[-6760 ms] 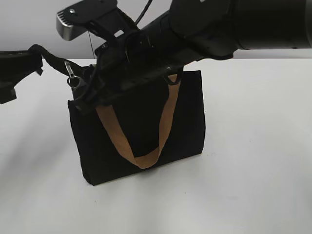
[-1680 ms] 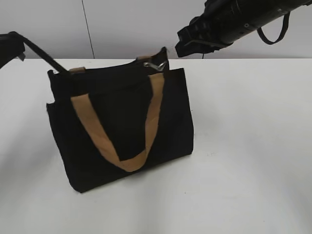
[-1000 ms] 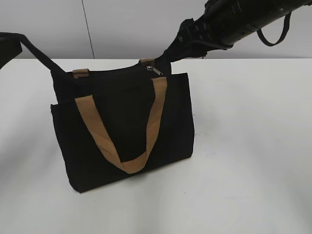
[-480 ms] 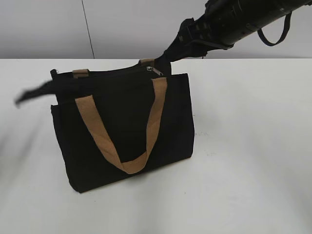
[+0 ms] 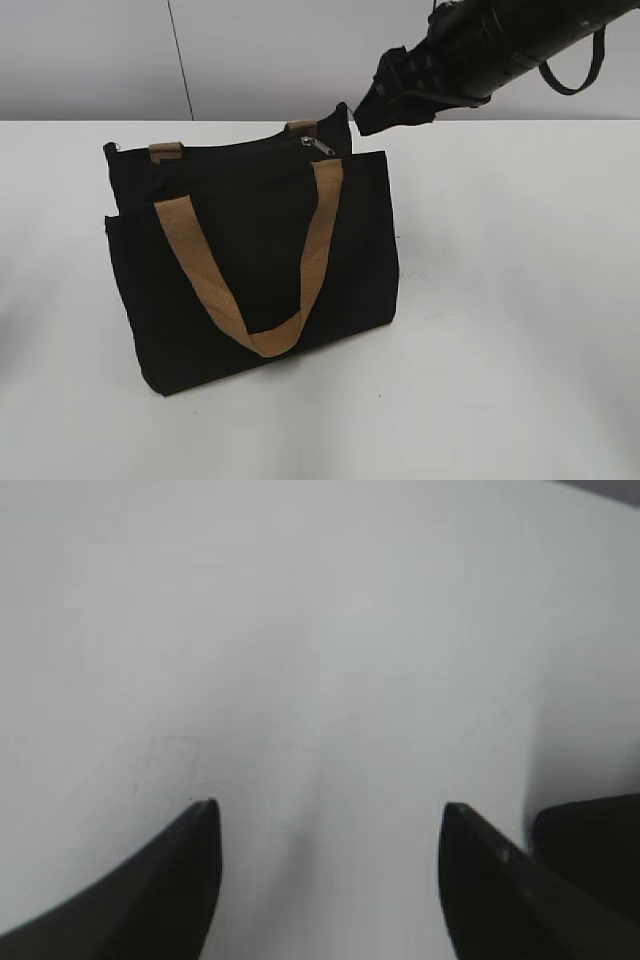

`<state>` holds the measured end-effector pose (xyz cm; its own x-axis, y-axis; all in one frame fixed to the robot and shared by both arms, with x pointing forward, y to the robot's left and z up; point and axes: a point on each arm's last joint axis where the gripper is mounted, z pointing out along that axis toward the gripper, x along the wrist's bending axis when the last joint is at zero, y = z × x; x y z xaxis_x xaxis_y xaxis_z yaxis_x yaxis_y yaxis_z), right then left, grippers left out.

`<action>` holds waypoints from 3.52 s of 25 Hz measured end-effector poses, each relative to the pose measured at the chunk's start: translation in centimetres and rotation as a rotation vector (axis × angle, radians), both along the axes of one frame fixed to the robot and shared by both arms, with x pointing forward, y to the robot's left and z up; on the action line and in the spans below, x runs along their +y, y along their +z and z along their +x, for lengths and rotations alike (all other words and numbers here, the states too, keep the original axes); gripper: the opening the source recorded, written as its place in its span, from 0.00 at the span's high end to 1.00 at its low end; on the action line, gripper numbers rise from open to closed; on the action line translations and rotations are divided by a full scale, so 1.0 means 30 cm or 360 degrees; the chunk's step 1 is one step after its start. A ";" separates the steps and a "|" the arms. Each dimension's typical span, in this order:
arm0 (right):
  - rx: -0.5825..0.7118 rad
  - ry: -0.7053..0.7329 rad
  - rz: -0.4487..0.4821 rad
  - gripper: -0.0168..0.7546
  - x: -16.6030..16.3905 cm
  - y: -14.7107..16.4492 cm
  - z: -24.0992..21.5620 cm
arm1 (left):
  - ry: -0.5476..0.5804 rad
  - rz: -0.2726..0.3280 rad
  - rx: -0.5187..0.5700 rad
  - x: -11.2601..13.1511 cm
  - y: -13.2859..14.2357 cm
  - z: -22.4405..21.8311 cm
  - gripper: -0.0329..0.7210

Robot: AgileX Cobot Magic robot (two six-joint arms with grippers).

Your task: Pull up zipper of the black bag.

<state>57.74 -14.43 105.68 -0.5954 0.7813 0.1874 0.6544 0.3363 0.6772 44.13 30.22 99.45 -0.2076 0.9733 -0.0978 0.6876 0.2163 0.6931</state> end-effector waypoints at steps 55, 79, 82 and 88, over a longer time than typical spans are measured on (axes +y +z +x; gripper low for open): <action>0.0092 -0.0694 -0.0258 0.47 -0.463 -0.051 -0.905 | -0.0334 0.0242 -0.0264 0.013 0.221 -0.600 0.35; -0.0608 -0.0709 -0.0141 0.47 -0.465 -0.034 -1.152 | -0.0471 0.0322 -0.0562 0.002 0.218 -0.707 0.40; -0.0608 -0.0709 -0.0141 0.47 -0.466 -0.034 -1.152 | -0.0473 0.0324 -0.0562 0.002 0.218 -0.707 0.40; -0.0608 -0.0709 -0.0141 0.47 -0.466 -0.034 -1.152 | -0.0473 0.0324 -0.0562 0.002 0.218 -0.707 0.40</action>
